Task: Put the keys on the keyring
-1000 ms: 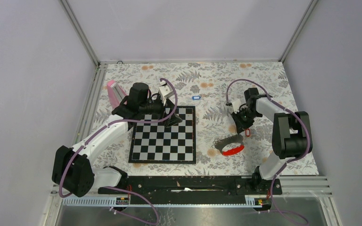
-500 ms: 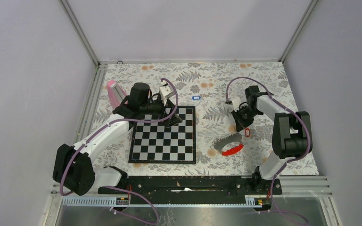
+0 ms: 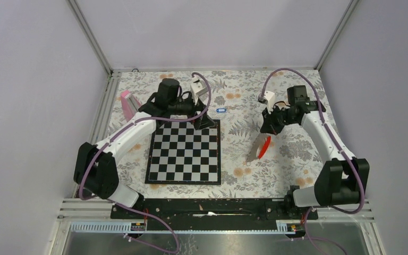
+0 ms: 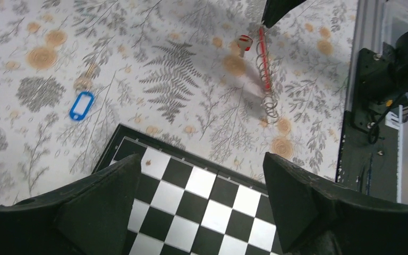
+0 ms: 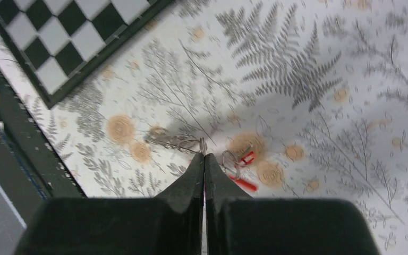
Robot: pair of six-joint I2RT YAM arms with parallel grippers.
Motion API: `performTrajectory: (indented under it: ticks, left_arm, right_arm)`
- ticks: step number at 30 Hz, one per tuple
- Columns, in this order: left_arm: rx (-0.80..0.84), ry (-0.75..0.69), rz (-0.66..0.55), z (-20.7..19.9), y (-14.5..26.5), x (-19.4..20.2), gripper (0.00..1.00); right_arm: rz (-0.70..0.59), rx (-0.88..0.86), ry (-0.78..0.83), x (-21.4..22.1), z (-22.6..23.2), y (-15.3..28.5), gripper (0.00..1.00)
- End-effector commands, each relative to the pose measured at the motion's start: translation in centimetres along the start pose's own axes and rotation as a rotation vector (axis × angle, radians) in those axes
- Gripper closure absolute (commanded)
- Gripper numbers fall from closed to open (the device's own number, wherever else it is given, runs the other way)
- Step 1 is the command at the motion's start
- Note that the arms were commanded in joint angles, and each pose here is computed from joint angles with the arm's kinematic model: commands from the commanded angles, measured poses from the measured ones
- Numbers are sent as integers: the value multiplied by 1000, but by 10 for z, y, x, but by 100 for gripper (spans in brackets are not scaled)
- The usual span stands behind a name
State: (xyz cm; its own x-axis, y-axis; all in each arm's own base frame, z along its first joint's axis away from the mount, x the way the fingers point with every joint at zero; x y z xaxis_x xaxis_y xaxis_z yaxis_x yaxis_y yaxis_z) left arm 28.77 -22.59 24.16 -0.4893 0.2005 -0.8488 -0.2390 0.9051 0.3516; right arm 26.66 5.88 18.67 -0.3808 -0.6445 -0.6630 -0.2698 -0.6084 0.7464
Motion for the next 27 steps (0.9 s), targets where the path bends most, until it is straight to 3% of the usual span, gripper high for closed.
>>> performTrajectory:
  ticks: [1,9,12,25,27]
  left_arm:
    - [140,-94,-53,-26,-17,-37,15]
    - [297,-296,-49,-73,-35,-62,53]
    - [324,-353,-59,-89,-38,-66,54]
    - [428,-399,-27,-124,-42,-56,58]
    - [429,-402,-24,-124,-43,-55,62]
  right_arm:
    - [-235,-72,129,-42,20,26,100]
    - [-591,-91,316,-82,59,53,100]
    - [-660,-132,320,-96,66,60,100]
    - [-674,-250,299,-98,93,46,100]
    - [-681,-261,291,-98,94,46,100]
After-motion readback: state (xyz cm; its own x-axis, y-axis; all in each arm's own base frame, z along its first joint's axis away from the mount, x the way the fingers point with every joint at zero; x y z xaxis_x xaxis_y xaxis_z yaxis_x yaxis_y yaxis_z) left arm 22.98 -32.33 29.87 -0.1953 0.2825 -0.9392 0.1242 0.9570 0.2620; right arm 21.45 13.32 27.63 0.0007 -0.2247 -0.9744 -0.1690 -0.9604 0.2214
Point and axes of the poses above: each gripper's point midway between its finger pads, its own y axis back along the fingers, its own z axis along the line the jaws close on, x = y × z, the point moved 7 cm from there along y, back along the fingers, and after that the axes turned 12 degrees about y, right-handed, at the moved point
